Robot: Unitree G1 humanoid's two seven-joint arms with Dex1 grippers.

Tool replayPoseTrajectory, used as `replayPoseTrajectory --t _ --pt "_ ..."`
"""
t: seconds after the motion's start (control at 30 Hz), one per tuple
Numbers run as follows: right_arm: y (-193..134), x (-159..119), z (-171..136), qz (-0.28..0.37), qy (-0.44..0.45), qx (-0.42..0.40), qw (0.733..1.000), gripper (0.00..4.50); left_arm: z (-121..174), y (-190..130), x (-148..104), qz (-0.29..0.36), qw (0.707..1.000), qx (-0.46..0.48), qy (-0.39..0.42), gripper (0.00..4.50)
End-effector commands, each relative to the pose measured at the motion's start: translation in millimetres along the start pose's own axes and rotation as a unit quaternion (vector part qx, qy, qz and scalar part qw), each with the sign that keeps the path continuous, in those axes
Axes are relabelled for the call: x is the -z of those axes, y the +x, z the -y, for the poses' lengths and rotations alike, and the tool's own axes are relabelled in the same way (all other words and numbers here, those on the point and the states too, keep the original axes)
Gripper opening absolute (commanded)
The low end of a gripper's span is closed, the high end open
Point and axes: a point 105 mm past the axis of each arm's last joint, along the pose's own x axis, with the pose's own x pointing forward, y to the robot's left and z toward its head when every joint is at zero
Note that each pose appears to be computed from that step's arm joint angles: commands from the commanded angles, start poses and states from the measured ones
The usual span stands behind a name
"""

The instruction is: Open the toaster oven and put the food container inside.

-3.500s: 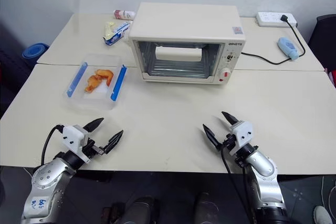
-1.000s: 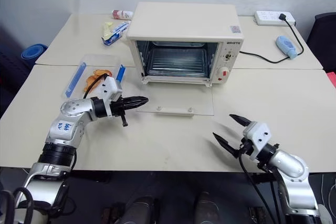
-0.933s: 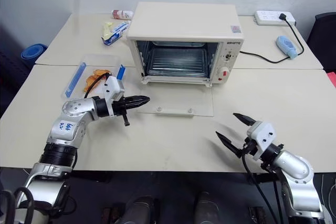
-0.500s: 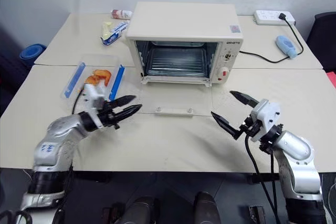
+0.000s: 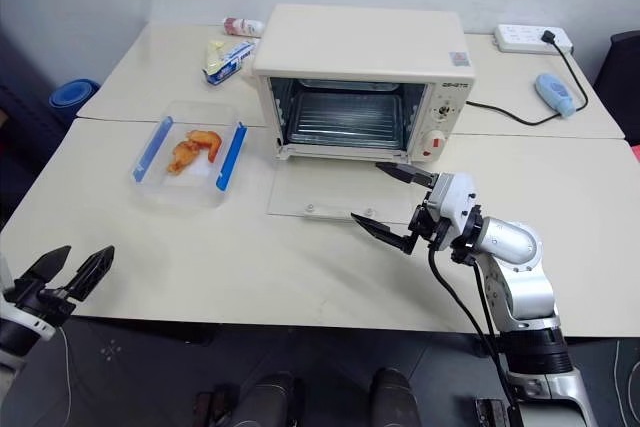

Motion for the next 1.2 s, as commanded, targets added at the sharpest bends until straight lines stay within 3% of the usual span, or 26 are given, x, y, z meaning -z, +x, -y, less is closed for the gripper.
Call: replayPoseTrajectory --t 0.03,0.2,0.37,0.67,0.9,1.07,1.13,1.2 --pt "1.5 -8.0 3.7 0.011 -0.024 -0.008 1.0 4.5 21.0 12.5 -13.6 -0.012 1.0 -0.003 -0.022 4.48" --pt "-5.8 -9.5 12.6 0.004 -0.036 0.007 0.999 4.5 40.9 51.8 -30.7 -0.026 0.986 -0.057 -0.153 4.48" --pt "-11.2 -9.2 10.7 -0.006 -0.04 0.016 0.999 4.5 52.9 86.3 -35.4 -0.056 0.952 -0.113 -0.277 4.48" --pt "-19.0 -7.6 3.5 -0.019 -0.035 0.047 0.998 4.5 54.2 120.7 -26.9 -0.11 0.928 -0.157 -0.32 4.48" --pt "-21.0 -6.7 0.5 -0.024 -0.034 0.062 0.997 4.5 34.3 127.1 -27.9 -0.095 0.922 -0.202 -0.316 2.44" --pt "-22.6 -5.0 -0.8 -0.028 -0.034 0.068 0.997 4.5 6.7 120.2 -47.4 -0.048 0.926 -0.238 -0.289 1.0" --pt "-23.0 -4.2 -1.1 -0.03 -0.033 0.07 0.997 4.5 -4.3 116.3 -62.3 -0.032 0.932 -0.243 -0.266 0.54" --pt "-23.7 -3.8 -0.2 -0.031 -0.033 0.073 0.996 4.5 -12.0 113.2 -77.2 -0.029 0.942 -0.236 -0.236 0.43"
